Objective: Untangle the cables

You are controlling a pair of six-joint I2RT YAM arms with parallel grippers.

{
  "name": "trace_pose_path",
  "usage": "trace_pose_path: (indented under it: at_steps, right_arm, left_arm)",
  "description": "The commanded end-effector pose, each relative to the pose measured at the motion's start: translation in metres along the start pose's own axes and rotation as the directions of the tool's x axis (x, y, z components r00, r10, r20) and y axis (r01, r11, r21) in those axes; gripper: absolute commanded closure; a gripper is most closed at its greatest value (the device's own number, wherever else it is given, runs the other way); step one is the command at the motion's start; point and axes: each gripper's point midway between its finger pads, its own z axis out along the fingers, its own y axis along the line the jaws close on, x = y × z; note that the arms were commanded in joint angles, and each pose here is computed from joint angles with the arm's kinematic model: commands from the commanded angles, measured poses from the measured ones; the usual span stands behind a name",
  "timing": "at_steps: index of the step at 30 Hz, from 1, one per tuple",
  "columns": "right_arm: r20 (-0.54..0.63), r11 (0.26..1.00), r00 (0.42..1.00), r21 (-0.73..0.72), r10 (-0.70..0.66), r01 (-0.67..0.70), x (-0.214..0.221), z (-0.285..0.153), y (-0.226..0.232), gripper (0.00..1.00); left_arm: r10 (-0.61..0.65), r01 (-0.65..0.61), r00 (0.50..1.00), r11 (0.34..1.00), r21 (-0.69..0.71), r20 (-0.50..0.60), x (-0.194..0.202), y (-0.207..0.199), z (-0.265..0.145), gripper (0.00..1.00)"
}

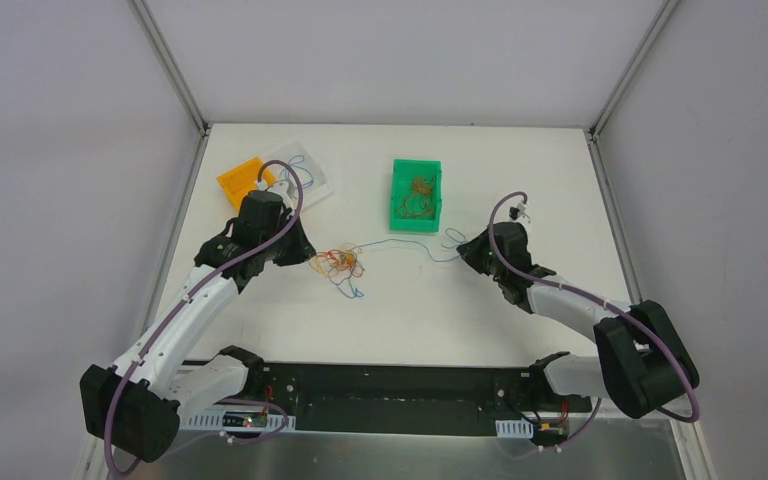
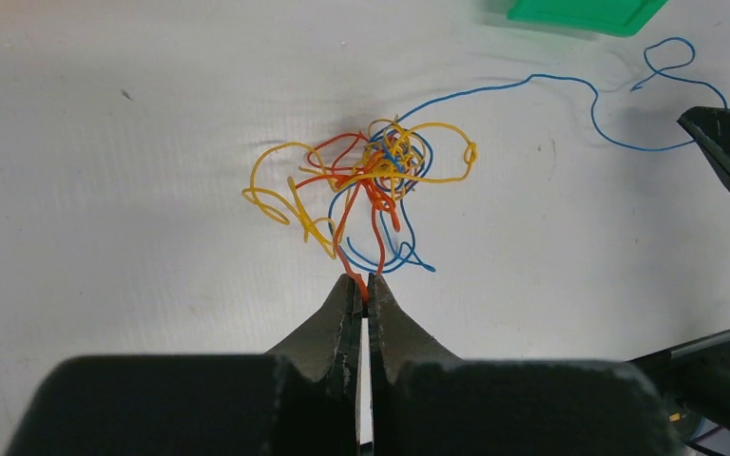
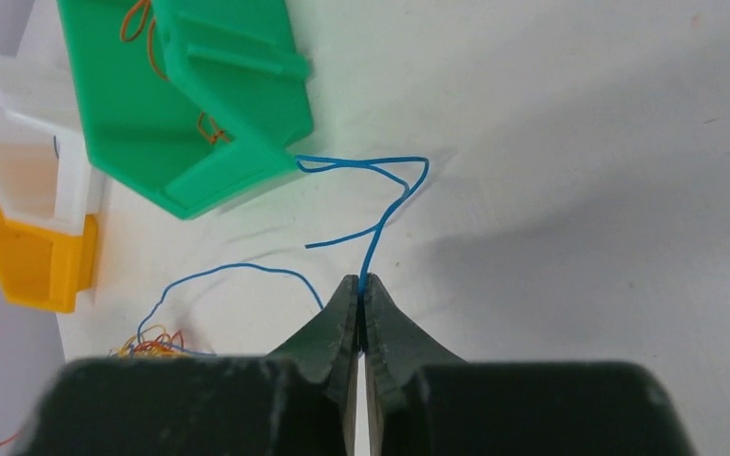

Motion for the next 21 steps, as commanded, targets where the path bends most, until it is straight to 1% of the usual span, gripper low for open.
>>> trace_pose_path:
  at_steps: [1, 3, 10, 12, 13, 14, 15, 16, 17, 19, 21]
  right_arm:
    - [-0.010, 0.987, 0.999, -0.151, -0.052, 0.050, -0.004, -0.002, 0.046, 0.91]
    - [-0.009, 0.987, 0.998, -0.151, -0.060, 0.058, -0.004, -0.003, 0.047, 0.95]
    - [0.014, 0.988, 0.998, -0.139, -0.063, 0.064, -0.008, -0.004, 0.046, 0.93]
    - [0.016, 0.988, 0.998, -0.137, -0.064, 0.066, -0.009, -0.005, 0.046, 0.88]
    - [0.017, 0.988, 0.998, -0.138, -0.065, 0.067, -0.009, -0.006, 0.046, 0.84]
    - [0.019, 0.988, 0.998, -0.140, -0.066, 0.068, -0.010, -0.006, 0.047, 0.75]
    - [0.019, 0.987, 0.998, -0.144, -0.068, 0.070, -0.010, -0.007, 0.048, 0.70]
    - [0.018, 0.986, 0.997, -0.152, -0.072, 0.074, -0.009, -0.008, 0.049, 0.56]
    - [0.015, 0.980, 0.996, -0.175, -0.088, 0.090, -0.008, -0.010, 0.054, 0.46]
    - [0.012, 0.961, 0.987, -0.230, -0.157, 0.156, 0.000, -0.016, 0.070, 0.28]
    - [0.024, 0.930, 0.968, -0.274, -0.249, 0.246, 0.012, -0.023, 0.086, 0.21]
  left_arm:
    - [0.023, -0.025, 1.000, 0.997, 0.075, 0.021, -0.014, -0.016, -0.003, 1.00]
    - [0.027, -0.029, 0.999, 0.997, 0.077, 0.027, -0.016, -0.017, -0.004, 1.00]
    - [0.056, -0.059, 0.996, 0.997, 0.047, 0.067, -0.023, -0.012, -0.015, 1.00]
    - [0.064, -0.067, 0.995, 0.997, 0.035, 0.071, -0.025, -0.010, -0.019, 1.00]
    - [0.066, -0.069, 0.995, 0.997, 0.033, 0.072, -0.026, -0.010, -0.019, 1.00]
    - [0.069, -0.071, 0.995, 0.997, 0.034, 0.071, -0.027, -0.011, -0.021, 1.00]
    - [0.069, -0.072, 0.995, 0.997, 0.039, 0.069, -0.027, -0.013, -0.021, 1.00]
    - [0.070, -0.074, 0.995, 0.996, 0.053, 0.064, -0.028, -0.016, -0.022, 1.00]
    - [0.071, -0.075, 0.996, 0.995, 0.068, 0.059, -0.028, -0.019, -0.022, 1.00]
    - [0.075, -0.079, 0.997, 0.989, 0.122, 0.037, -0.026, -0.030, -0.024, 1.00]
    - [0.081, -0.083, 0.997, 0.982, 0.170, 0.017, -0.026, -0.039, -0.025, 1.00]
